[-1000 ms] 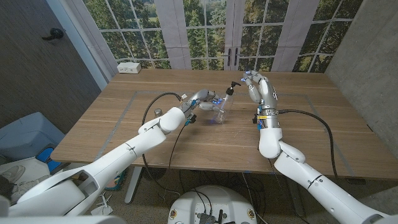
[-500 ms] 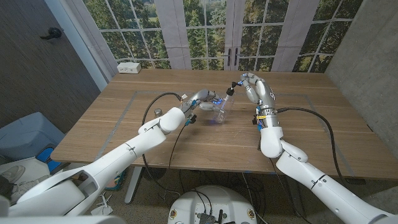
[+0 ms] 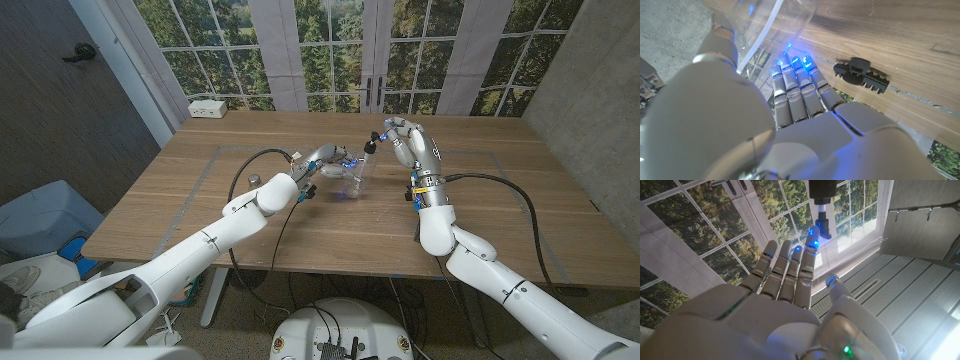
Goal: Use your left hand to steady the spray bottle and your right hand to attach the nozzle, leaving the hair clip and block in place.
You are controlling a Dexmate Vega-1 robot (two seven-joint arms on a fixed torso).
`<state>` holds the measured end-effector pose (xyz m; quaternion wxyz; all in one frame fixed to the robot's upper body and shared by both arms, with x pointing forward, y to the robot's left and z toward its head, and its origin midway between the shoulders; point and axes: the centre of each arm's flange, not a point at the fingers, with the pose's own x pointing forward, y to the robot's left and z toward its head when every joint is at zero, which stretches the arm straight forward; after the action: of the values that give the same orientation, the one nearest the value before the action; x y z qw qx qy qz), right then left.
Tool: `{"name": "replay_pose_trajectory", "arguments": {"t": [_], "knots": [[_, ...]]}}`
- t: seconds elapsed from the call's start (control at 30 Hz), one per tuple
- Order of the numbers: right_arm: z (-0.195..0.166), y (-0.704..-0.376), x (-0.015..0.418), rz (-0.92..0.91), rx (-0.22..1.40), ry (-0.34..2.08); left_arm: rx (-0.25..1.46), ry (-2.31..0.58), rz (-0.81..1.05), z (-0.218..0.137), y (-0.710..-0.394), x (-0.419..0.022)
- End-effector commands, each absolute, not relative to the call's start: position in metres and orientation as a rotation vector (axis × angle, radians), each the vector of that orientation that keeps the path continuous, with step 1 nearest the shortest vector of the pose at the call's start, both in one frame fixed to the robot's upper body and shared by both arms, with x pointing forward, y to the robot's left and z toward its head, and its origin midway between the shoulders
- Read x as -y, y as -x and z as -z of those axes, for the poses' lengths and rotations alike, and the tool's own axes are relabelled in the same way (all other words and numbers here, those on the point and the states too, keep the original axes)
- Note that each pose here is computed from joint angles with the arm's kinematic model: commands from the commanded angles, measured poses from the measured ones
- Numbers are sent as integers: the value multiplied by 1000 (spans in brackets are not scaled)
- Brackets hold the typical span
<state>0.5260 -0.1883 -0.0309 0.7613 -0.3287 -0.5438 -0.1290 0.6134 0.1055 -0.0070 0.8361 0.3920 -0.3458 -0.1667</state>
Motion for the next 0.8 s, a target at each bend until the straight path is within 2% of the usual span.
{"name": "replay_pose_trajectory", "arguments": {"t": [0.03, 0.43, 0.8], "knots": [[28, -527, 183, 189, 1183, 766, 724, -837, 355, 6, -616, -103], [18, -533, 175, 75, 1149, 817, 712, -848, 359, 6, -620, -102], [8, -543, 170, 60, 1113, 804, 719, -867, 361, 5, -621, -101]]}}
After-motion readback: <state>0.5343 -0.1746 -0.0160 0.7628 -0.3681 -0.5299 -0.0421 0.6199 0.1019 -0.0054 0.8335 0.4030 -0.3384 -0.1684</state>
